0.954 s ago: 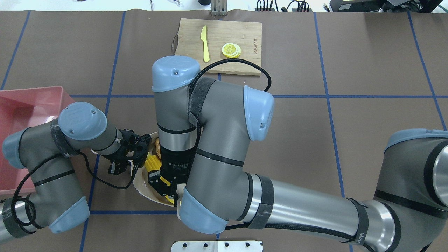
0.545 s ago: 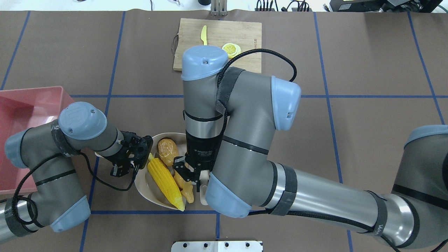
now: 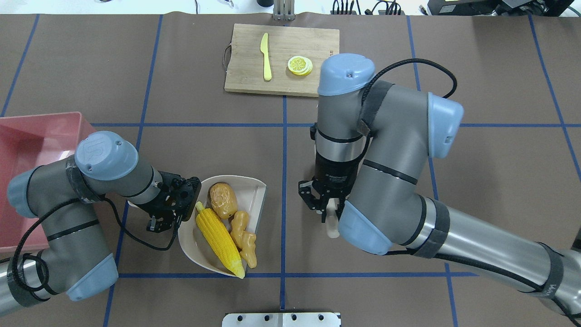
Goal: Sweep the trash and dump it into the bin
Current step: 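Lift the brush away from the dustpan and withdraw the right arm, then lift the dustpan with the left gripper toward the pink bin while the right arm retracts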
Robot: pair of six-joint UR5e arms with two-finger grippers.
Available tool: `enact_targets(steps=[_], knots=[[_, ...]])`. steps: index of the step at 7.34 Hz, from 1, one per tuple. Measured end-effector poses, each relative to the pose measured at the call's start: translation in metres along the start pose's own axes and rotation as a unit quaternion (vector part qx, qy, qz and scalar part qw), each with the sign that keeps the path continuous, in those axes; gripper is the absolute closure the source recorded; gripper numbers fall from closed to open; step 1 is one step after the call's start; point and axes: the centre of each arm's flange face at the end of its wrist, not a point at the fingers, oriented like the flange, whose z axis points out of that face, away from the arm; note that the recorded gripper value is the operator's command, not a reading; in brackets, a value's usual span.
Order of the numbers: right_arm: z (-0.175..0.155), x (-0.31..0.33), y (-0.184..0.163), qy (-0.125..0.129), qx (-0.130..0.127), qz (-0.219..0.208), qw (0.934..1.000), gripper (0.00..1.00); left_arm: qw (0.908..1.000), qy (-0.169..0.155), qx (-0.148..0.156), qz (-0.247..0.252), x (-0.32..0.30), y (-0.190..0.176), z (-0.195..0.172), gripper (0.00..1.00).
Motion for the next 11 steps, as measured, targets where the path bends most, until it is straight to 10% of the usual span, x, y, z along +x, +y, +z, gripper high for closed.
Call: enact_targets(steps=[7,11], knots=[[-0.037,0.265,-0.028,0.066,0.091,0.006,0.9936,1.0,0.9902,-0.114,0.079,-0.017,-0.04,0.008,-0.091,1.0],[0.0,0.458,0.003,0.044,0.103,-0.032,0.9932,1.0,0.9714,-0.202,0.087,-0.089,-0.069,0.065,-0.154,1.0]])
